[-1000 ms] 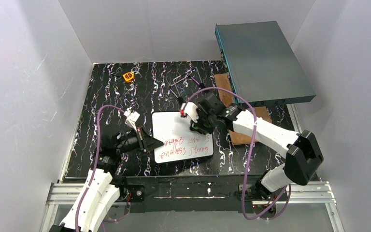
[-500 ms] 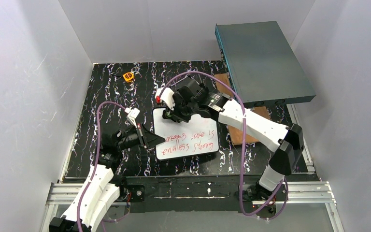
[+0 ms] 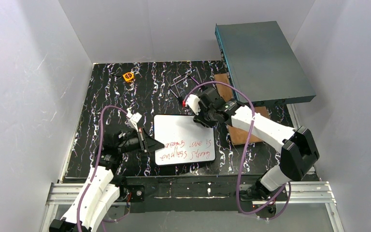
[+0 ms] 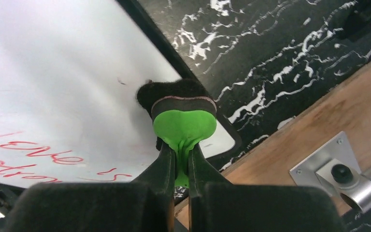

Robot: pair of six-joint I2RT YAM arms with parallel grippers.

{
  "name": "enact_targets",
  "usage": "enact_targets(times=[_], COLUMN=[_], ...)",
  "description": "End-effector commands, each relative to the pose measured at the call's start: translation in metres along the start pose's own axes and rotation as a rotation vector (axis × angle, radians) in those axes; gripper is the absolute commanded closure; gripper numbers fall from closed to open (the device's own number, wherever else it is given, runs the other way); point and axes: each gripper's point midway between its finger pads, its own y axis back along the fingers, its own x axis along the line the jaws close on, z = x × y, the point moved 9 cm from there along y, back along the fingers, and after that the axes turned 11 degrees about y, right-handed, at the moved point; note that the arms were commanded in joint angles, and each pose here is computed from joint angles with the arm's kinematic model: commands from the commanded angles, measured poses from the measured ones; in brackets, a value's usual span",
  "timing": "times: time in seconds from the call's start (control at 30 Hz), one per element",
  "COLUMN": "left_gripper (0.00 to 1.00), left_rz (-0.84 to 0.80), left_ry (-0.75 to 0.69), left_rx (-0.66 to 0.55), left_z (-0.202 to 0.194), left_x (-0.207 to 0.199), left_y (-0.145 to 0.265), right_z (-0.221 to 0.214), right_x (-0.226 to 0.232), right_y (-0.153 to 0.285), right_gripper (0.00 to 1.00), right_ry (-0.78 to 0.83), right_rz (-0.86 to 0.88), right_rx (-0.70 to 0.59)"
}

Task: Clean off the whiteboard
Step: Erase the whiteboard at the center of the board.

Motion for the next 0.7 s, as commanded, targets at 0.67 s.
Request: enact_targets(times=[0.67], left_gripper=[1.00], left_rz=[0.212], left_ry=[-0.371], left_rx=[-0.295], left_z=[0.066], left_x=[-0.034], left_y=[0.015], right_z=[0.040], right_x=[0.069], right_y=[0.062], right_gripper=[0.99], right_ry=[0.278], right_rz=[0.447], right_rx=[-0.283])
